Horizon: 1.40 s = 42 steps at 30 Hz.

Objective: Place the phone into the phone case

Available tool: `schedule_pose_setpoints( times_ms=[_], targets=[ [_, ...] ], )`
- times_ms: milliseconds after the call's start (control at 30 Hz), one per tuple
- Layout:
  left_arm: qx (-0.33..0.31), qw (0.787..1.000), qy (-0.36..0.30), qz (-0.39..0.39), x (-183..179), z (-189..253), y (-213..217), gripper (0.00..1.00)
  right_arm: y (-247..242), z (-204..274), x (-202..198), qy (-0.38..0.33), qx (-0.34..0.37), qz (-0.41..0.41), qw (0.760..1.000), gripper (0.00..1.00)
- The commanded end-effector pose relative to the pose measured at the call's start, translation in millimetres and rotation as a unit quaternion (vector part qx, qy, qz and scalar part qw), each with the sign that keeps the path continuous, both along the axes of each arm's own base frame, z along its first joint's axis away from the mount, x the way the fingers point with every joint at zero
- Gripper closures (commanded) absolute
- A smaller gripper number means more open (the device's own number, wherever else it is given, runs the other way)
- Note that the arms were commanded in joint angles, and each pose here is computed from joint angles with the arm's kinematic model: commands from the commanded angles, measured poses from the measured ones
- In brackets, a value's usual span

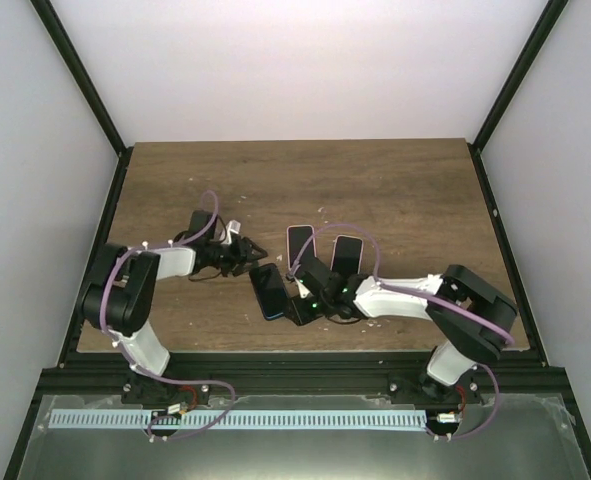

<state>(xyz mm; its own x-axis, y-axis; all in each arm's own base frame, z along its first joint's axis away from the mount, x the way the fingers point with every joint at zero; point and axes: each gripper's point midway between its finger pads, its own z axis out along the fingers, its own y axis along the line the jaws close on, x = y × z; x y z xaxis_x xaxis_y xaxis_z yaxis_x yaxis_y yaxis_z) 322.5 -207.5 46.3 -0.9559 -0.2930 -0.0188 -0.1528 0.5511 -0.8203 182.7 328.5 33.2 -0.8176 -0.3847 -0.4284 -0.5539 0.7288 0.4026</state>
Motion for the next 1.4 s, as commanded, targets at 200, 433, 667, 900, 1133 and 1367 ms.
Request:
schedule_pose_setpoints(
  times_ms=[200,433,667,900,1133,1367],
  targets=[
    [0.092,0.995,-0.035,-0.009,-17,35,26,0.45,7,30,16,0.043,0.098,-0.045,0.993,0.48],
    [0.07,0.997,-0.015,-0.018,-53,16,28,0.49,16,27,45,0.053,0.12,-0.069,0.989,0.41],
    [0.033,0.999,0.016,-0.028,-72,-2,21,0.54,28,13,54,0.076,0.128,-0.085,0.985,0.34],
    [0.018,0.999,0.034,-0.039,-92,-15,14,0.57,43,10,45,0.125,0.163,-0.073,0.976,0.34],
    [-0.008,0.997,0.049,-0.051,-104,-22,3,0.69,56,38,45,0.147,0.232,-0.051,0.96,0.34],
    [-0.01,0.997,0.043,-0.058,-113,-22,5,0.79,64,77,37,0.155,0.304,-0.015,0.94,0.34]
  ],
)
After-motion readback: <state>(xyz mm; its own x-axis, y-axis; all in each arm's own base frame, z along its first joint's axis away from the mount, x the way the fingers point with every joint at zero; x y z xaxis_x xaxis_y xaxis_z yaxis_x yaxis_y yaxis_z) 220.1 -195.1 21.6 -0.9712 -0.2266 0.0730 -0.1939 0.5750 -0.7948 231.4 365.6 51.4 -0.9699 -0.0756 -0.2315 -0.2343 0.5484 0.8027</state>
